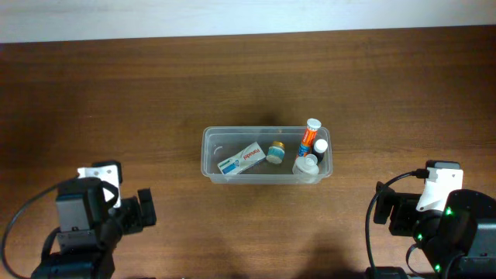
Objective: Pack container
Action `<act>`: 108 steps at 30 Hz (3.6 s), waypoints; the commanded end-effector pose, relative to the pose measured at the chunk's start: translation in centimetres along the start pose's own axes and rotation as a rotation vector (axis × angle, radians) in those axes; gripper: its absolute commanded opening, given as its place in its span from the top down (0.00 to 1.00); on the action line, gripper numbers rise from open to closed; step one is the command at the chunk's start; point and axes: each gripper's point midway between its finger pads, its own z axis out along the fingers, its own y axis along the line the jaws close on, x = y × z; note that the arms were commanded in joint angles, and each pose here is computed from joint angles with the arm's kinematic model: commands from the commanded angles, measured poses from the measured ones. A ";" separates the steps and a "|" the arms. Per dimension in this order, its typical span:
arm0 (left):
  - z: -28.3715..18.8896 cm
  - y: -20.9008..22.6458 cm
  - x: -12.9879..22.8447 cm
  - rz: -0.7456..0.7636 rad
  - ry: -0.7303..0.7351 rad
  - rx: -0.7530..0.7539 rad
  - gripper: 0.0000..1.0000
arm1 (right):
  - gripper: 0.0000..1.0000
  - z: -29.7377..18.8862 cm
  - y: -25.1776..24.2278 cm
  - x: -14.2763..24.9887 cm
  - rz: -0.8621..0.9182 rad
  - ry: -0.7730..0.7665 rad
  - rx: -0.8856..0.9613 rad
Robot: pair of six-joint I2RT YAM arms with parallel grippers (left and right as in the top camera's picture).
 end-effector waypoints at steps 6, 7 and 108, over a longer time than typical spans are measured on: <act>-0.1 -0.1 1.4 -0.010 0.047 0.006 0.00 | 0.02 0.0 -0.2 0.1 -0.011 -0.002 0.012; -0.1 -0.1 1.4 -0.010 0.047 0.006 0.00 | 0.02 0.0 -0.2 0.1 -0.011 -0.002 0.012; 0.0 0.5 0.0 -0.032 -0.462 -0.009 0.00 | 0.02 12.3 2.3 4.4 -0.131 -0.621 -0.108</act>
